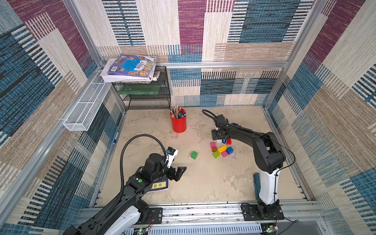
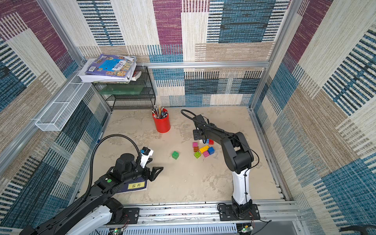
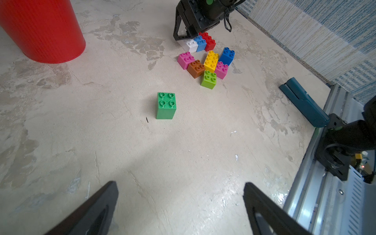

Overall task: Assemble the letter f with lego
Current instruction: Pick up the lego brick from the center of the board.

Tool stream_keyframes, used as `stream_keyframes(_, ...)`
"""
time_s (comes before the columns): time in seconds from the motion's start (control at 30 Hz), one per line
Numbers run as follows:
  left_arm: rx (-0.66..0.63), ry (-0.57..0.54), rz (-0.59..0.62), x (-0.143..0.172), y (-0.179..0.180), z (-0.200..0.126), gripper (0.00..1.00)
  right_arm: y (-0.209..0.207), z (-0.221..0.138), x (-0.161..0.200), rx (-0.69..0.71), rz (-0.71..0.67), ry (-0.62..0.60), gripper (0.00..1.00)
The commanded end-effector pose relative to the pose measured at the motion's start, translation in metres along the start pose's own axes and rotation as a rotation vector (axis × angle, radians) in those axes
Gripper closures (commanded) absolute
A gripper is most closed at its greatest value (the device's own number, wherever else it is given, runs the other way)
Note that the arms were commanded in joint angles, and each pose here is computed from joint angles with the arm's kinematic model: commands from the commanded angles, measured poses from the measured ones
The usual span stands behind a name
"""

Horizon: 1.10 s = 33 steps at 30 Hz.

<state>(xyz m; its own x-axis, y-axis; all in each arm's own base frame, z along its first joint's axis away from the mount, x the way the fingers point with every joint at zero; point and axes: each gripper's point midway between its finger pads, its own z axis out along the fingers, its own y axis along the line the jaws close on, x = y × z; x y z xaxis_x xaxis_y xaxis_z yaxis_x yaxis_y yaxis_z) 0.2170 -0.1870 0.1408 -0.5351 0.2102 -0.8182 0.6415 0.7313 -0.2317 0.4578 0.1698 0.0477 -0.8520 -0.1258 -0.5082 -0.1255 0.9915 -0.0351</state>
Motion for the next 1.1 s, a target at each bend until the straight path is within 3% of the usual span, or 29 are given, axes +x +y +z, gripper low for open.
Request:
stream_keyframes(0.0, 0.002, -0.023, 0.015, -0.006, 0.0, 0.0, 0.01, 0.0, 0.003, 0.001, -0.003, 0.016, 0.001, 0.42)
stream_keyframes(0.3, 0.001, -0.02, 0.014, -0.005, 0.0, 0.0, 0.01, -0.002, 0.005, 0.006, 0.003, 0.02, 0.014, 0.43)
stream_keyframes(0.83, -0.001, -0.021, 0.011, -0.005, 0.0, -0.001, 0.01, 0.0, 0.006, 0.013, -0.012, 0.007, 0.029, 0.56)
stream_keyframes(1.07, -0.004, -0.024, 0.01, -0.006, 0.0, -0.002, 0.01, -0.001, 0.001, 0.011, -0.01, -0.001, 0.022, 0.66)
